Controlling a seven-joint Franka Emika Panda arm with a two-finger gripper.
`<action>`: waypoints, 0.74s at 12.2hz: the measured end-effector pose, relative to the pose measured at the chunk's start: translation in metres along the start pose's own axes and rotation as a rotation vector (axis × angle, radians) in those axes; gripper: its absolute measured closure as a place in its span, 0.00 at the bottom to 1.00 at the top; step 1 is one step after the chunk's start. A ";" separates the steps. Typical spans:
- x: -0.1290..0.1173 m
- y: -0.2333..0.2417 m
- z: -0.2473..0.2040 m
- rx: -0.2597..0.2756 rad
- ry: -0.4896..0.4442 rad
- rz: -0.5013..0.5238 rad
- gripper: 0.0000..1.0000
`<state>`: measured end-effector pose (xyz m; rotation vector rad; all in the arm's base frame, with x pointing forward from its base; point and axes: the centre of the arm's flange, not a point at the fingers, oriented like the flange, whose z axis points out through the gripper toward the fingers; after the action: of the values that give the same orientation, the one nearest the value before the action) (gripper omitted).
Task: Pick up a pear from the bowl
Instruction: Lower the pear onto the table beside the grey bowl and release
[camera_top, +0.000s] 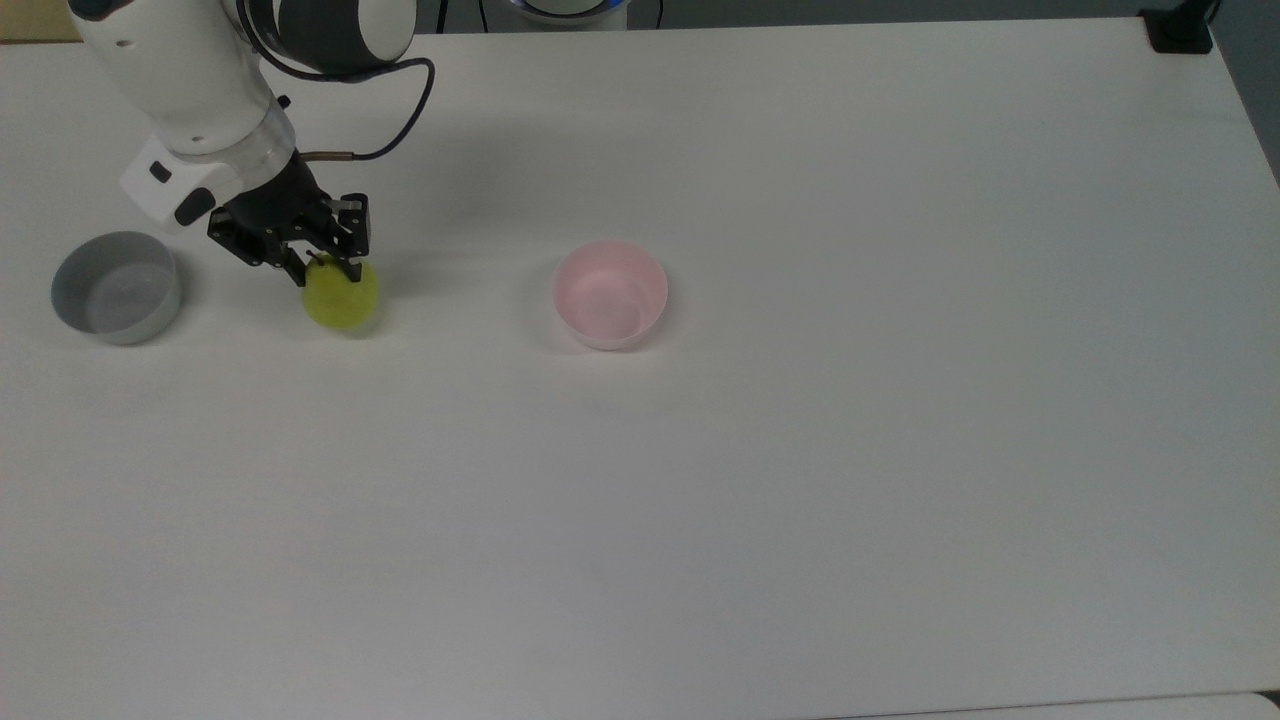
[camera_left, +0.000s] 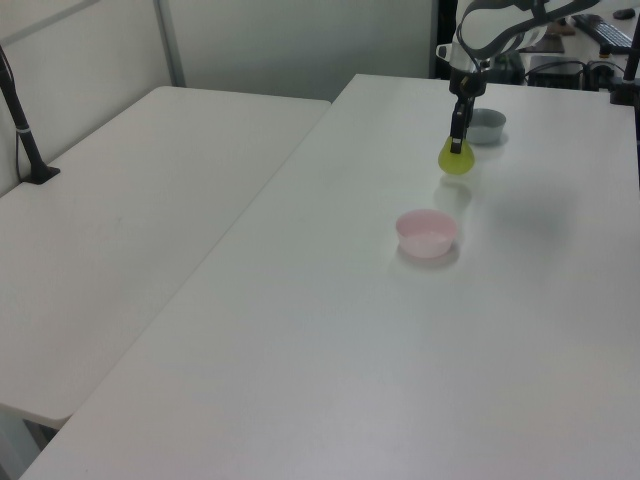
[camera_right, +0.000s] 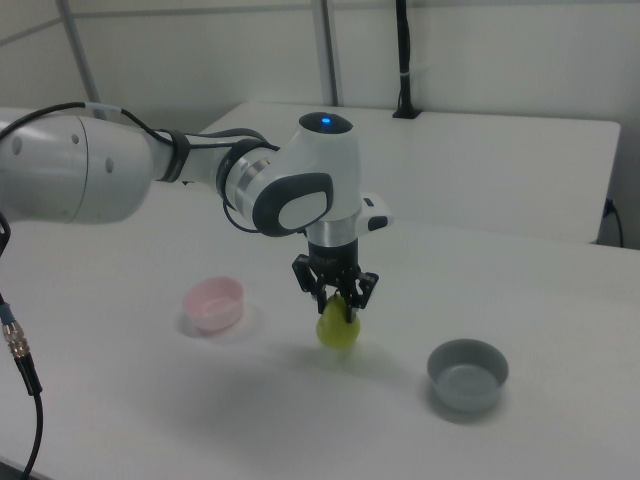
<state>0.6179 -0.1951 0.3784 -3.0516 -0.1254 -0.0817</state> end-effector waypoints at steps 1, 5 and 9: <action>0.001 -0.002 0.004 0.002 -0.006 -0.004 0.49; 0.003 -0.006 0.014 0.006 -0.022 -0.010 0.49; 0.005 -0.011 0.015 0.005 -0.022 -0.018 0.19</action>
<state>0.6230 -0.1826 0.3645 -3.0472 -0.1549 -0.0482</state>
